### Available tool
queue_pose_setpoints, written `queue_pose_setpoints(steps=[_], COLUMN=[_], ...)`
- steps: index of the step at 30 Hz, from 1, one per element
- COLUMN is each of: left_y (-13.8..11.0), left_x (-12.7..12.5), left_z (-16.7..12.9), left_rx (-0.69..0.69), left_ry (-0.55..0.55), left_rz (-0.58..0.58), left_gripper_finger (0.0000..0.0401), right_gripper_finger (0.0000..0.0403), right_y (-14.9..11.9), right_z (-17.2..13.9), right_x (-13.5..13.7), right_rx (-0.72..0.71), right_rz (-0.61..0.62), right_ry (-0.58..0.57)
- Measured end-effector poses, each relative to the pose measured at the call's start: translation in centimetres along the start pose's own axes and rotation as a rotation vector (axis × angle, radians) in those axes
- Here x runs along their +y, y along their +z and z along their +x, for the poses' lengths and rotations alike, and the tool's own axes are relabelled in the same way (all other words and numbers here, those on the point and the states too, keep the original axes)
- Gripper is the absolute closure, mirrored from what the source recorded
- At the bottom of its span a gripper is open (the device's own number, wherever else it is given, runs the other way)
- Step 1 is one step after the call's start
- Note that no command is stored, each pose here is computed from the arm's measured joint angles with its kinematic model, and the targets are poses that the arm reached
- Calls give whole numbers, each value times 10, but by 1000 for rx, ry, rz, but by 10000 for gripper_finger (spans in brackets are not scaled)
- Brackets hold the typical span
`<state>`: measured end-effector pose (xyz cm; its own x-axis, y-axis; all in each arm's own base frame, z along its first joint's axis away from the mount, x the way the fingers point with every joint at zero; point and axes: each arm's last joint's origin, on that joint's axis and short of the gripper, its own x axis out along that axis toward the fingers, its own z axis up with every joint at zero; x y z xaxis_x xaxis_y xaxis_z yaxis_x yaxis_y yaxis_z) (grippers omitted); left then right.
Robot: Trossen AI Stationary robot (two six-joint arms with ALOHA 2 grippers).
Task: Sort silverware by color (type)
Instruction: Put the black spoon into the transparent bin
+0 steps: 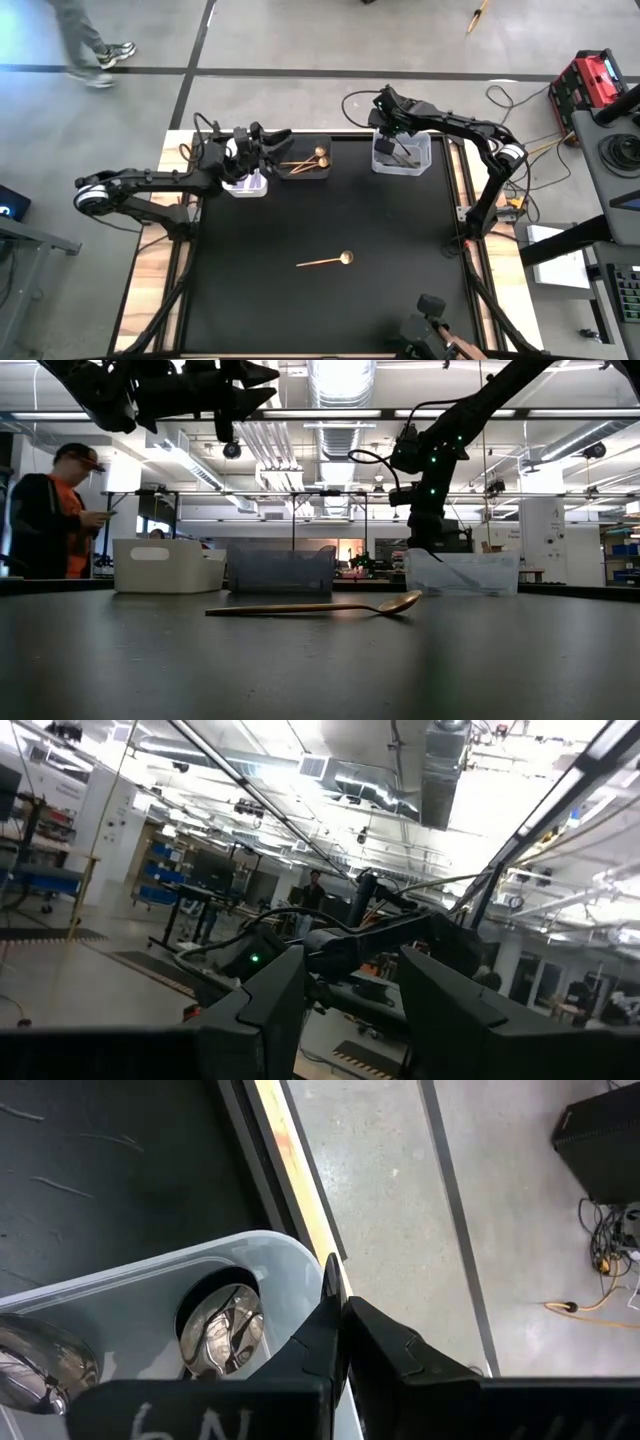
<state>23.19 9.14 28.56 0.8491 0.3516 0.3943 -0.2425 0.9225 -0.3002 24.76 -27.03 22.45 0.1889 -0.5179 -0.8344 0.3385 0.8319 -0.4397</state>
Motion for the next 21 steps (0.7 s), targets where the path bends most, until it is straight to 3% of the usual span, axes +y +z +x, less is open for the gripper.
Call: queue_pose_setpoints(steps=[10, 21], left_y=[-4, -8], left_x=[2, 8], left_z=[0, 0], left_rx=[42, 86], left_ry=[10, 43], left_rz=[221, 558], left_gripper_finger=[256, 256], right_gripper_finger=[391, 391], right_y=[0, -1], right_z=[0, 0], right_x=[0, 0], right_rx=[4, 7], right_rz=[-13, -73], right_ry=[3, 5])
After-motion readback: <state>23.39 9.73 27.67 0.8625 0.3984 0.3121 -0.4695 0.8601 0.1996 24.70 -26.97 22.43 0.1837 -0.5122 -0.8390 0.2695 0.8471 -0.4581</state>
